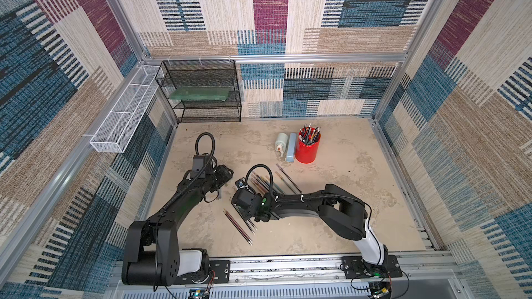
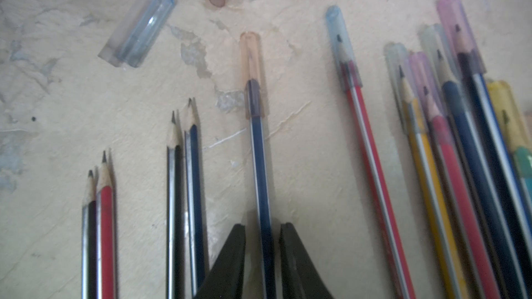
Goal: Remove the protective cover of the pencils
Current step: Pick up the pencil from the center of the board.
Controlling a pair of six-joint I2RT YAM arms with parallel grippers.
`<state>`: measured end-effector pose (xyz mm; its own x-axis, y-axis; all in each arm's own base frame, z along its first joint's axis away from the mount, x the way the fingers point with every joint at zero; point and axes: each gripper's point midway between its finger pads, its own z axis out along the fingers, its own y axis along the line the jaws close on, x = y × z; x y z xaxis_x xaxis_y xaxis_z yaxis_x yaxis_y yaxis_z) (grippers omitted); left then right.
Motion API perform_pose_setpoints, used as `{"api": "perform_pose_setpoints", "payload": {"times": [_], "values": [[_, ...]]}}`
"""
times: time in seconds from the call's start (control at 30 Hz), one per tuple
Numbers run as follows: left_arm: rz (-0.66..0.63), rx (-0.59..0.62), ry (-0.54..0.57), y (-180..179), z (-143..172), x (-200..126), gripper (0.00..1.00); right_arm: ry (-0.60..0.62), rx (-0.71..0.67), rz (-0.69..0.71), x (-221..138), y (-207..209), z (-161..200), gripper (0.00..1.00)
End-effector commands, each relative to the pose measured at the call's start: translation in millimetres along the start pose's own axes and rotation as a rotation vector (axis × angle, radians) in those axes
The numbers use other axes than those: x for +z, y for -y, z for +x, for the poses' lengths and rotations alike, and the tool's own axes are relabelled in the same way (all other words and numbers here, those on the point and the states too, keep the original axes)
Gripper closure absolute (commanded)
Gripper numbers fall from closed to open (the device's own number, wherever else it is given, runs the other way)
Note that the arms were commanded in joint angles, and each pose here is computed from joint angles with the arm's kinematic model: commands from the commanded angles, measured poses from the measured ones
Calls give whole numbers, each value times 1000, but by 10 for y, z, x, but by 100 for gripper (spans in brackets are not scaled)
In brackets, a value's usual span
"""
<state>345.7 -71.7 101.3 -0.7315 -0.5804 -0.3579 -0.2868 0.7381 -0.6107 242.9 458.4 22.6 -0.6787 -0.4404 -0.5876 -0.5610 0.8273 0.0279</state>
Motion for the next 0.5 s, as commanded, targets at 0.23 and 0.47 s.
{"api": "perform_pose_setpoints", "payload": {"times": [0.23,0.47], "values": [[-5,7,30,-3,-38,-47,44,-130,14,-49,213,80,262,85],[58,-5,31,61,-15,-38,42,-102,37,-79,224,52,171,92]]}}
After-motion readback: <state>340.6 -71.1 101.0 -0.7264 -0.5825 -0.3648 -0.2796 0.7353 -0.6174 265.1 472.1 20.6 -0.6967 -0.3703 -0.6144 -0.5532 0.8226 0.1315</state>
